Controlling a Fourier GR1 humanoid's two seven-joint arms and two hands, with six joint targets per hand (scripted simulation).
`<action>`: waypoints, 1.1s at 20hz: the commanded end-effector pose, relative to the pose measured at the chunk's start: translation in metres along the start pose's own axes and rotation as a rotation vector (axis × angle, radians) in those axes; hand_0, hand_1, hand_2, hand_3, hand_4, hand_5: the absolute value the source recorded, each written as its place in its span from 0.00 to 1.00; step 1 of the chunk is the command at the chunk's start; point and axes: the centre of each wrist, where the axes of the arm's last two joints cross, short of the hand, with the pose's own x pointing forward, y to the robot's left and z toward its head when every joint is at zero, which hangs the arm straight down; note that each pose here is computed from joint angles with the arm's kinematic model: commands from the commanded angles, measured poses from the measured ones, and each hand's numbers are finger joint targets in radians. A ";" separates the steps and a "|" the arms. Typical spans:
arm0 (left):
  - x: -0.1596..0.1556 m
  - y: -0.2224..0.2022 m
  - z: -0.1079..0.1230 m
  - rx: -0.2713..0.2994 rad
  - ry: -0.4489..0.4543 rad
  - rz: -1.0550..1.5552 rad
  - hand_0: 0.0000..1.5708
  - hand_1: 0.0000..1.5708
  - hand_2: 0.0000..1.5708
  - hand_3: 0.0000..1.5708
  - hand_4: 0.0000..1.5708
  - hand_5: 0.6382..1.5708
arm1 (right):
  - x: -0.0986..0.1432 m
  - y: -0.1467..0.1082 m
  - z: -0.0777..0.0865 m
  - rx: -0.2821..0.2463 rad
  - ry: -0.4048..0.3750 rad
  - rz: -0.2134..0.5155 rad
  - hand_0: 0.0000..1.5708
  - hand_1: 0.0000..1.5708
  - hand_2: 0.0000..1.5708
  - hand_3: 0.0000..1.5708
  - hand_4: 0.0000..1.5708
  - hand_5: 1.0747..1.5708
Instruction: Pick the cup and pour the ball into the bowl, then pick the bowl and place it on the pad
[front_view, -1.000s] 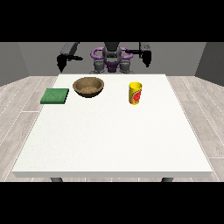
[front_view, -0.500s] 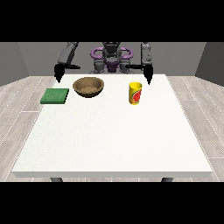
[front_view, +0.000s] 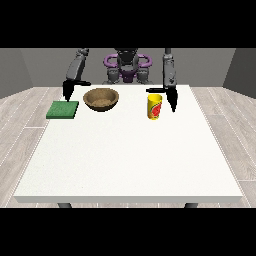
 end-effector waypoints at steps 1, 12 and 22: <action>-0.010 0.007 -0.011 0.038 -0.018 0.002 0.00 0.00 0.00 0.00 0.00 0.82 | 0.010 -0.012 -0.017 0.021 -0.036 -0.014 0.00 0.00 0.00 0.00 0.00 0.95; -0.004 0.016 -0.048 0.084 -0.116 -0.014 0.00 0.00 0.00 0.00 0.00 0.83 | 0.016 -0.036 -0.023 0.061 -0.159 0.012 0.00 0.00 0.00 0.00 0.00 0.94; -0.007 0.028 -0.030 0.263 -0.169 -0.230 0.87 0.87 1.00 1.00 0.77 0.95 | 0.051 -0.070 -0.045 0.091 -0.207 0.039 0.00 0.00 0.16 0.00 0.10 0.96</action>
